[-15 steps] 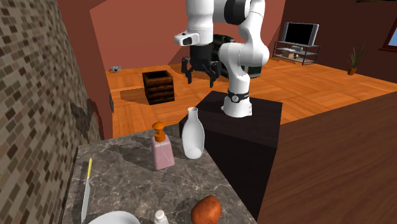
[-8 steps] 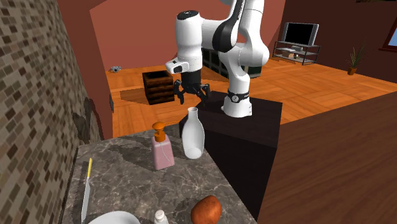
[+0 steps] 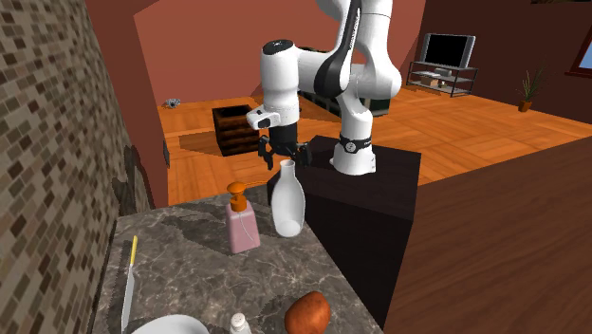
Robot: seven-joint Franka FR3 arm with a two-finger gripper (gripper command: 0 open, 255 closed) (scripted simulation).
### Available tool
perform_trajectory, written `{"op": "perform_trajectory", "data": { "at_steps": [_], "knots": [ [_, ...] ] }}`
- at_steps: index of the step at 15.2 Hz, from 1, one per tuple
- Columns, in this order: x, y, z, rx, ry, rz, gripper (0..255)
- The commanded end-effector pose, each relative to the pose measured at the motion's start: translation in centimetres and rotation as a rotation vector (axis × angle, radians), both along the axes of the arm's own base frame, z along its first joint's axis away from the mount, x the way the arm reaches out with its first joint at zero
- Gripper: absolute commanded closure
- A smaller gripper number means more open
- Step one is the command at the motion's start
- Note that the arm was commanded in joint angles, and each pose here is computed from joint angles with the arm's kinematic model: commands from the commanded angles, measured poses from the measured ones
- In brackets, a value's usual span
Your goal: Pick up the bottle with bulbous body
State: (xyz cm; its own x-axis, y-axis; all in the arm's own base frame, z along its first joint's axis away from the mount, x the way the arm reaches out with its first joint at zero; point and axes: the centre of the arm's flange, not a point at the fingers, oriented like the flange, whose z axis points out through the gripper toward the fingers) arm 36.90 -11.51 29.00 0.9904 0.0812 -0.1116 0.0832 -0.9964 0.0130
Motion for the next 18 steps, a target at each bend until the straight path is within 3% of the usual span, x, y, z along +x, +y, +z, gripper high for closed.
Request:
{"op": "perform_trajectory", "data": {
  "at_steps": [1, 2, 3, 12, 18],
  "knots": [
    [0.0, 0.1, -0.7, 0.0, -0.001, 0.0, 0],
    [0.0, 0.1, -0.7, 0.0, -0.001, 0.0, 0],
    [0.0, 0.2, -0.7, 0.0, -0.001, 0.0, 255],
    [0.0, 0.1, -0.7, 0.0, -0.001, 0.0, 255],
    [0.0, 0.1, 2.5, 0.0, -0.001, 0.0, 255]
  ]
}}
